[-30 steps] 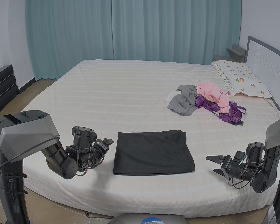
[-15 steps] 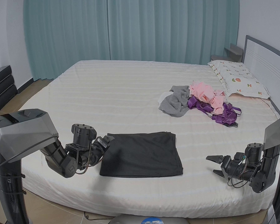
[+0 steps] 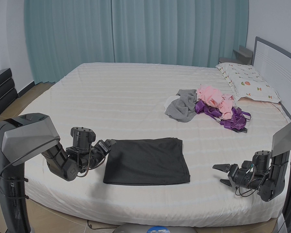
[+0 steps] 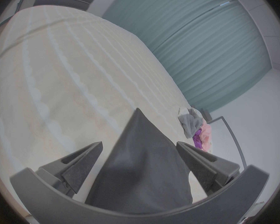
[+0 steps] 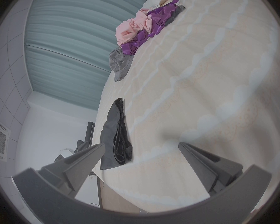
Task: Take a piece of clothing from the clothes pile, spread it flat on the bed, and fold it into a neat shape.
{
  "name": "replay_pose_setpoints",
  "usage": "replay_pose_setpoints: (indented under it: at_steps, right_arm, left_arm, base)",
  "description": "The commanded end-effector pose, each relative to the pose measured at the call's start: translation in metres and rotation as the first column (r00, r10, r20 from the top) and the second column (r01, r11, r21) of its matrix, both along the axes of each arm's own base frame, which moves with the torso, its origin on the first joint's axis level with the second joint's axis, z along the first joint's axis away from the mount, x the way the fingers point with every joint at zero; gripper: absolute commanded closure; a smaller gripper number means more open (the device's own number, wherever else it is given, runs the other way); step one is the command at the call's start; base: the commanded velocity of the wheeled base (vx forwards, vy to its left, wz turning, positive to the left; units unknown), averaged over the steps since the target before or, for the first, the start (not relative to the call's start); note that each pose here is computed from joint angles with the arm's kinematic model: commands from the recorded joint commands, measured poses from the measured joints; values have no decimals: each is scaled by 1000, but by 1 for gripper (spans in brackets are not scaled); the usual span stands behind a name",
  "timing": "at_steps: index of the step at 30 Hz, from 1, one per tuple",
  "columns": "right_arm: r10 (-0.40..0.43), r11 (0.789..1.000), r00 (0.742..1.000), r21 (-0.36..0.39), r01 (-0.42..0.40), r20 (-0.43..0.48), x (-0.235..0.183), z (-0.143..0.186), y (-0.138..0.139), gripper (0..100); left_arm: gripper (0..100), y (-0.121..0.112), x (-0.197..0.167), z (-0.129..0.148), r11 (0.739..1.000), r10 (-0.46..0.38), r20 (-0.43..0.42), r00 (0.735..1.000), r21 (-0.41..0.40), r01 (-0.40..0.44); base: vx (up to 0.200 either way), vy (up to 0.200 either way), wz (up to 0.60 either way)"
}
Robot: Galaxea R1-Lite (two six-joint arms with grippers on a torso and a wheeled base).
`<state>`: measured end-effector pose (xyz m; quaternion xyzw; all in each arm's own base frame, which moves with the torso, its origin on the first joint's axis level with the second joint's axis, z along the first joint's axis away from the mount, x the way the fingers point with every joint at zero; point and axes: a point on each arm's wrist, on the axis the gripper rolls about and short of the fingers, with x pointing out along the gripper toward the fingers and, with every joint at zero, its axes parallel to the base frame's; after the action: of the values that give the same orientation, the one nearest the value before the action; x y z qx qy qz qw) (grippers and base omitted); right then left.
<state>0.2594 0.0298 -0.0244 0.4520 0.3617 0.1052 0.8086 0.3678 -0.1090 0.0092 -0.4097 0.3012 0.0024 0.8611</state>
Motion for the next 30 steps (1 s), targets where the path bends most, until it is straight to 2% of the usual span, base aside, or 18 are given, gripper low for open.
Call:
replay_pose_setpoints:
  at_steps: [1,5,11,29,30]
  right_arm:
    - [3,1000,1000,0,-3,3,0,-1,1,0]
    - [3,1000,1000,0,-3,3,0,-1,1,0]
    - [6,1000,1000,0,-6,3,0,-1,1,0]
    - [12,1000,1000,-1,-12,1,0,-1,3,0]
    - [12,1000,1000,-1,-12,1,0,-1,3,0]
  left_arm:
    - [0,0,0,-19,1000,-17,-38,999,5,17]
    - [0,-4,1,-25,998,-52,32,998,-19,52]
    - [0,-5,1,-35,997,-78,24,997,25,78]
    - [0,-14,-1,-39,995,-99,56,994,21,98]
    - [100,-14,-1,-39,995,-99,56,994,21,98]
  base:
    - [0,0,0]
    - [0,0,0]
    - [0,0,0]
    - [0,0,0]
    - [0,0,0]
